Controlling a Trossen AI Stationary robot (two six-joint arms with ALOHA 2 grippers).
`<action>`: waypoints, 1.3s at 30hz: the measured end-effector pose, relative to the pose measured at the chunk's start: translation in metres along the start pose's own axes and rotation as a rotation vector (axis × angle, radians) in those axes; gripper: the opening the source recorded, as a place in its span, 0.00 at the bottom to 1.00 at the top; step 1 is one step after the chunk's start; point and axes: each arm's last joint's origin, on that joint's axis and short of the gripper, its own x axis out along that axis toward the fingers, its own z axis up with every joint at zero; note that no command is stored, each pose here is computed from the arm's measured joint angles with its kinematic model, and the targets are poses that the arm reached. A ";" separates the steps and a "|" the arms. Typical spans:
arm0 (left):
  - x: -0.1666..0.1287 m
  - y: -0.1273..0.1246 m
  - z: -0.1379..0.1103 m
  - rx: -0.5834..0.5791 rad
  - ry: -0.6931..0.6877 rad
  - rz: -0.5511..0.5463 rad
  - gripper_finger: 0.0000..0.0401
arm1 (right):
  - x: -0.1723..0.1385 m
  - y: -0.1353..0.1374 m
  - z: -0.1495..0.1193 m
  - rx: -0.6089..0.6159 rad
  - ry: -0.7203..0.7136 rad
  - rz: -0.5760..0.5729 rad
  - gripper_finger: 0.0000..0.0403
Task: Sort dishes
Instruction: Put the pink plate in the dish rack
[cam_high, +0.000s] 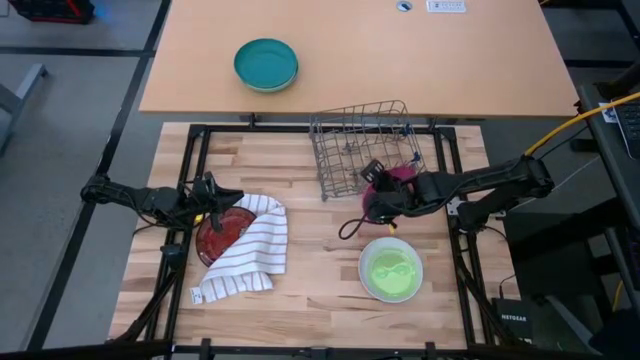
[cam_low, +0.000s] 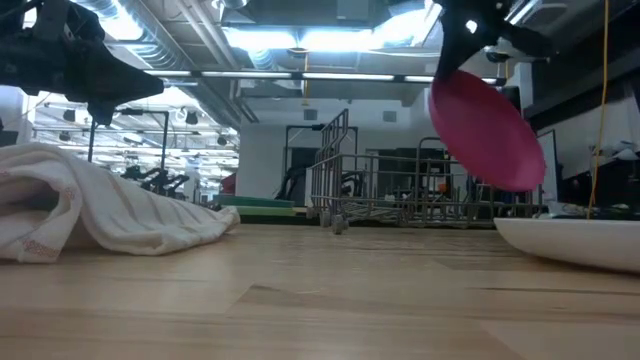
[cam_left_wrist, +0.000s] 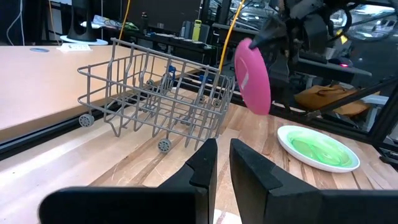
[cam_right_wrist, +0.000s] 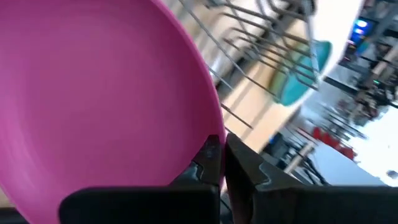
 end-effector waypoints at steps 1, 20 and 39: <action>0.000 0.000 0.000 0.000 0.000 0.000 0.09 | -0.002 -0.003 -0.001 0.003 -0.002 -0.012 0.02; 0.000 0.000 0.000 -0.038 0.000 0.000 0.09 | -0.039 -0.089 -0.064 0.241 0.144 -0.267 0.02; 0.000 0.000 0.000 -0.046 0.000 0.000 0.09 | 0.023 -0.105 -0.178 0.994 0.450 -0.210 0.02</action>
